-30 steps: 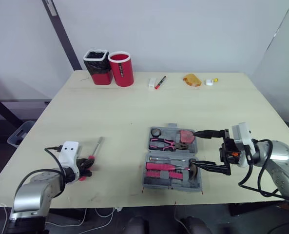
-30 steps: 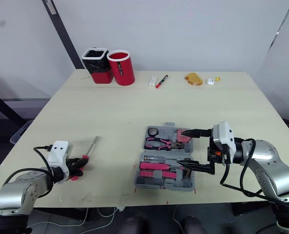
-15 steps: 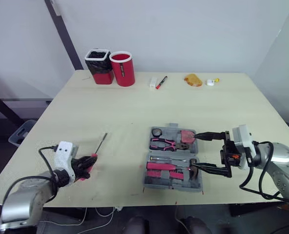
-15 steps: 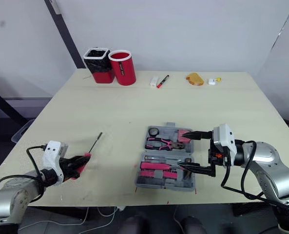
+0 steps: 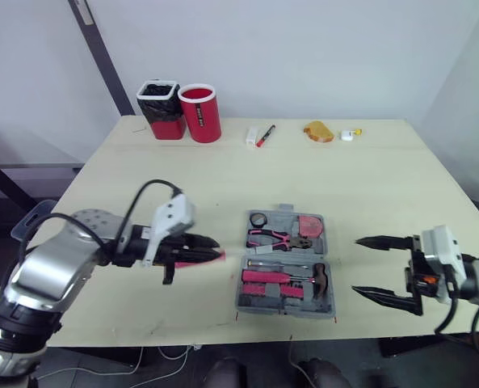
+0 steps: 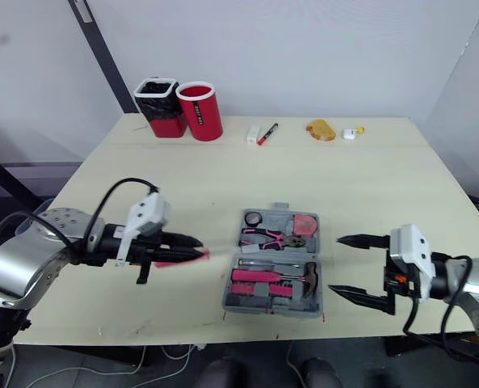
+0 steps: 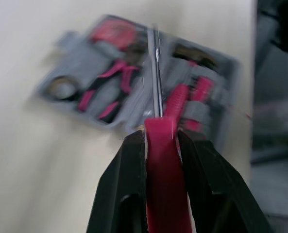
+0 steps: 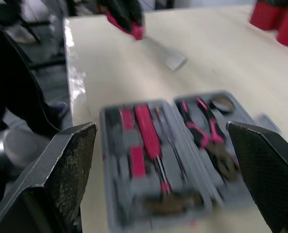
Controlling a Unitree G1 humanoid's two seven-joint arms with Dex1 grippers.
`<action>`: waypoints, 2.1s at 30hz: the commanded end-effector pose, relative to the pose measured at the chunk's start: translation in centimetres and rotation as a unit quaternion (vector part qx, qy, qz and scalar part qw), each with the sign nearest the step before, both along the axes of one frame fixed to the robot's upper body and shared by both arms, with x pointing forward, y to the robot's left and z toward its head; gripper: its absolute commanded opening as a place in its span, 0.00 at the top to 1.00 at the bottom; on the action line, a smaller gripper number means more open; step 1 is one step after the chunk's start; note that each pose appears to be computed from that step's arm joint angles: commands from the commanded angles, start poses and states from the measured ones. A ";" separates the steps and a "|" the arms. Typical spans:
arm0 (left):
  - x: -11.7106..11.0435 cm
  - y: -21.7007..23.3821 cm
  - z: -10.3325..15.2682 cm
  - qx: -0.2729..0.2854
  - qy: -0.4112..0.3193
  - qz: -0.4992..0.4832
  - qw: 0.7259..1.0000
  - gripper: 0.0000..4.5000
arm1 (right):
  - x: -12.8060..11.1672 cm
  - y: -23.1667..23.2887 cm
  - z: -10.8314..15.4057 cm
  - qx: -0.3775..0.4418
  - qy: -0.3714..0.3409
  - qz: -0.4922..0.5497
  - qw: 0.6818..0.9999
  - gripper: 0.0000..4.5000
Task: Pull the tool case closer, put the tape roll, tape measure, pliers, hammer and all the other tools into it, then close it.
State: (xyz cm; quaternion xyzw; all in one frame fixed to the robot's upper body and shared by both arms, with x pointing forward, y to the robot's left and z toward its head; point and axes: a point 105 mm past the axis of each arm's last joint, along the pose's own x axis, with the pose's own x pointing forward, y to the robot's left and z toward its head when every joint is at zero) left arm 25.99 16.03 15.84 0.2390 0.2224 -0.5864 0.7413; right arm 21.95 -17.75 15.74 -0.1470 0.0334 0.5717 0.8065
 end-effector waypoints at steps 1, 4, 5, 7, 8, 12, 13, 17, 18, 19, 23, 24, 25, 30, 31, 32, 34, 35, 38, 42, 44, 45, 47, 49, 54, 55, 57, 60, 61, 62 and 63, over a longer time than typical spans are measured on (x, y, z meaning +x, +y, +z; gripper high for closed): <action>-1.2 -1.4 -0.6 0.046 0.029 -0.051 0.997 0.87 | -0.9 -1.1 1.3 -0.022 -0.027 -0.007 0.999 0.00; -1.2 -2.4 -1.0 0.058 0.034 -0.060 0.996 0.87 | -1.5 -1.9 1.3 -0.030 -0.018 -0.019 0.999 0.00; -0.9 -2.9 -1.2 0.063 0.027 -0.059 0.996 0.87 | -1.8 -2.2 1.3 -0.034 -0.016 -0.024 0.999 0.00; -1.2 -4.1 -1.2 0.050 0.019 -0.073 0.996 0.87 | -2.3 -2.8 1.4 -0.039 -0.012 -0.035 0.999 0.00; -1.2 -4.5 -1.1 0.041 0.017 -0.074 0.996 0.87 | -2.6 -2.9 1.4 -0.041 -0.011 -0.039 0.998 0.00; -0.8 -4.5 -0.8 -0.009 0.007 -0.048 0.999 0.87 | -3.3 -2.5 1.2 -0.036 -0.007 -0.043 0.998 0.00; -0.5 -4.3 -0.8 -0.026 0.003 -0.034 0.999 0.87 | -3.3 -2.3 1.2 -0.031 -0.007 -0.043 0.999 0.00; 0.1 -2.6 -1.8 -0.056 0.002 0.022 0.998 0.87 | -3.1 -1.7 1.3 -0.015 -0.010 -0.048 0.999 0.00; 0.2 -2.3 -2.0 -0.065 0.002 0.036 0.997 0.87 | -2.9 -1.6 1.3 -0.012 -0.011 -0.049 0.999 0.00; 0.4 -2.2 -2.1 -0.081 0.005 0.052 0.995 0.87 | -2.7 -1.5 1.3 -0.009 -0.011 -0.048 0.999 0.00; 0.9 -1.4 -1.6 -0.135 0.002 0.100 0.986 0.87 | -1.8 -0.6 1.1 0.009 -0.013 -0.044 0.999 0.00; 1.1 -1.1 -1.7 -0.140 0.000 0.115 0.984 0.76 | -1.6 -0.4 0.9 0.012 -0.013 -0.043 0.999 0.00; 1.4 -0.8 -1.9 -0.139 -0.008 0.132 0.982 0.70 | -1.3 -0.3 0.8 0.015 -0.013 -0.042 0.999 0.00; 2.4 -0.2 -2.2 -0.157 -0.031 0.184 0.970 0.18 | -0.3 0.2 0.1 0.031 -0.016 -0.047 0.998 0.00; 2.5 -0.2 -2.2 -0.166 -0.032 0.192 0.967 0.08 | 0.1 0.3 0.0 0.036 -0.019 -0.051 0.998 0.00; 2.6 -0.2 -2.2 -0.176 -0.034 0.198 0.964 0.01 | 0.4 0.5 0.0 0.041 -0.022 -0.057 0.997 0.00; 2.7 -0.3 -2.2 -0.188 -0.038 0.209 0.959 0.01 | 0.8 0.7 -0.3 0.044 -0.025 -0.059 0.997 0.00; 2.7 -0.3 -2.3 -0.189 -0.041 0.211 0.958 0.01 | 1.0 0.8 -0.3 0.045 -0.027 -0.058 0.997 0.00; 3.0 -0.2 -2.5 -0.195 -0.046 0.229 0.952 0.01 | 1.2 1.5 -0.3 0.052 -0.030 -0.048 0.997 0.00; 3.1 0.6 -3.0 -0.186 -0.043 0.250 0.949 0.01 | 1.2 1.9 -0.4 0.049 -0.030 -0.032 0.998 0.00; 2.9 1.2 -3.3 -0.179 -0.039 0.254 0.950 0.01 | 1.1 2.0 -0.5 0.048 -0.029 -0.028 0.998 0.00; 2.8 1.9 -3.5 -0.173 -0.035 0.261 0.949 0.01 | 1.0 2.0 -0.5 0.045 -0.028 -0.024 0.998 0.00; 2.5 3.1 -4.0 -0.157 -0.026 0.270 0.950 0.01 | 0.8 2.0 -0.6 0.034 -0.025 -0.013 0.999 0.00; 2.1 4.5 -4.9 -0.124 -0.017 0.270 0.955 0.01 | 0.5 2.1 -0.6 0.027 -0.022 -0.001 0.999 0.00; 1.8 5.6 -7.0 -0.053 0.012 0.257 0.965 0.01 | 0.0 2.7 -0.3 0.013 -0.026 0.030 0.999 0.00; 2.0 5.6 -7.3 -0.044 0.015 0.259 0.965 0.01 | -0.1 3.0 -0.1 0.013 -0.027 0.036 0.999 0.00; 2.2 5.7 -7.7 -0.030 0.021 0.265 0.963 0.01 | -0.2 3.3 0.0 0.011 -0.030 0.042 0.999 0.00; 2.8 5.2 -8.3 -0.021 0.025 0.269 0.962 0.01 | -0.3 3.6 0.2 0.009 -0.034 0.044 0.998 0.00; 2.9 4.9 -8.5 -0.019 0.026 0.270 0.962 0.01 | -0.3 3.6 0.2 0.009 -0.035 0.043 0.998 0.00; 2.9 4.6 -8.6 -0.018 0.027 0.269 0.962 0.01 | -0.3 3.6 0.2 0.009 -0.035 0.042 0.998 0.00; 2.8 4.3 -8.7 -0.018 0.028 0.269 0.962 0.01 | -0.3 3.6 0.2 0.008 -0.036 0.041 0.998 0.00</action>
